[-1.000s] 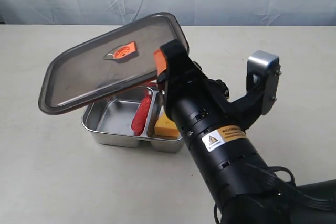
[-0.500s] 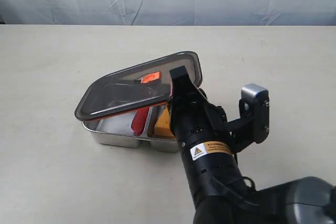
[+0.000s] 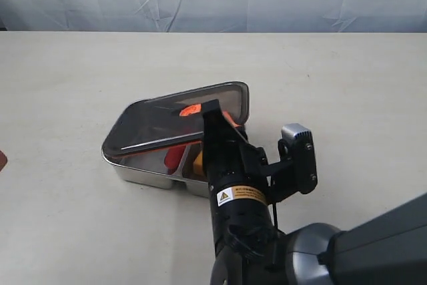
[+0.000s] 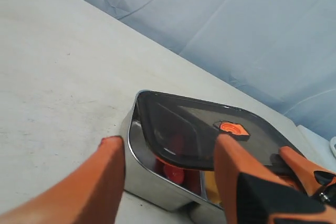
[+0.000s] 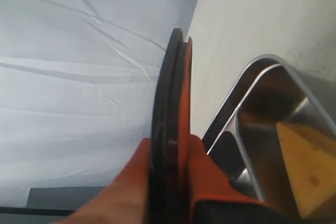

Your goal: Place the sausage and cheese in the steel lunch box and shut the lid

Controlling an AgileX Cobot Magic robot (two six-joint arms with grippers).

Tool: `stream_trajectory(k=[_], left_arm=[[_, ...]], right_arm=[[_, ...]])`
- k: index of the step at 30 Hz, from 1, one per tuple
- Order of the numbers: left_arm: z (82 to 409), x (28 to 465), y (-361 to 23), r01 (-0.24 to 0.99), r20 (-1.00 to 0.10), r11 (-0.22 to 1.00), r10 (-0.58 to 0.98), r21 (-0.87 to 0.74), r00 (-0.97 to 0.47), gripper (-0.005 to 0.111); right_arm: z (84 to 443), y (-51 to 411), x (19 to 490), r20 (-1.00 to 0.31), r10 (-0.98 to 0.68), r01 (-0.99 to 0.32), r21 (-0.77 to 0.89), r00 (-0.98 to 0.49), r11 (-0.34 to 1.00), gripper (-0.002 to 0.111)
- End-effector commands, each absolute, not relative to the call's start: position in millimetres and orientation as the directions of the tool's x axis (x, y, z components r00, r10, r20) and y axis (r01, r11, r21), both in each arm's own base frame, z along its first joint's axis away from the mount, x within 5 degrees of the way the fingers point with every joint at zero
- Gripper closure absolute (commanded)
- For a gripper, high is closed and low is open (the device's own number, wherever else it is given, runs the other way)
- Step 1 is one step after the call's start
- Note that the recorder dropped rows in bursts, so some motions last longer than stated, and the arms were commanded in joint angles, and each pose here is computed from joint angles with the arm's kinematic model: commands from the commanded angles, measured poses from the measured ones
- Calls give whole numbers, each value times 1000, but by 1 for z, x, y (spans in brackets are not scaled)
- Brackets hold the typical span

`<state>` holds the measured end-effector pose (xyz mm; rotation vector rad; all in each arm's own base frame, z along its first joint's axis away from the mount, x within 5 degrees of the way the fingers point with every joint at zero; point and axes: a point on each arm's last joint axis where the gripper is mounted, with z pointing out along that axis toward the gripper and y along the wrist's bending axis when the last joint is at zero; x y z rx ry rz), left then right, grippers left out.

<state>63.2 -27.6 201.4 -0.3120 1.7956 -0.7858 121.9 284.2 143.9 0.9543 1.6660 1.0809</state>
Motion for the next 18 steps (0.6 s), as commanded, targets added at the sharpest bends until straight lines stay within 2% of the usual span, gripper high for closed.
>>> stream_trajectory(k=[1, 18], left_arm=[[202, 64, -26, 169, -760, 760, -551, -627, -345, 56], [200, 63, -27, 172, -767, 771, -530, -613, -362, 56]], right_arm=[[146, 284, 128, -298, 911, 103, 936, -284, 338, 109], [155, 289, 127, -313, 889, 40, 938, -333, 345, 109]])
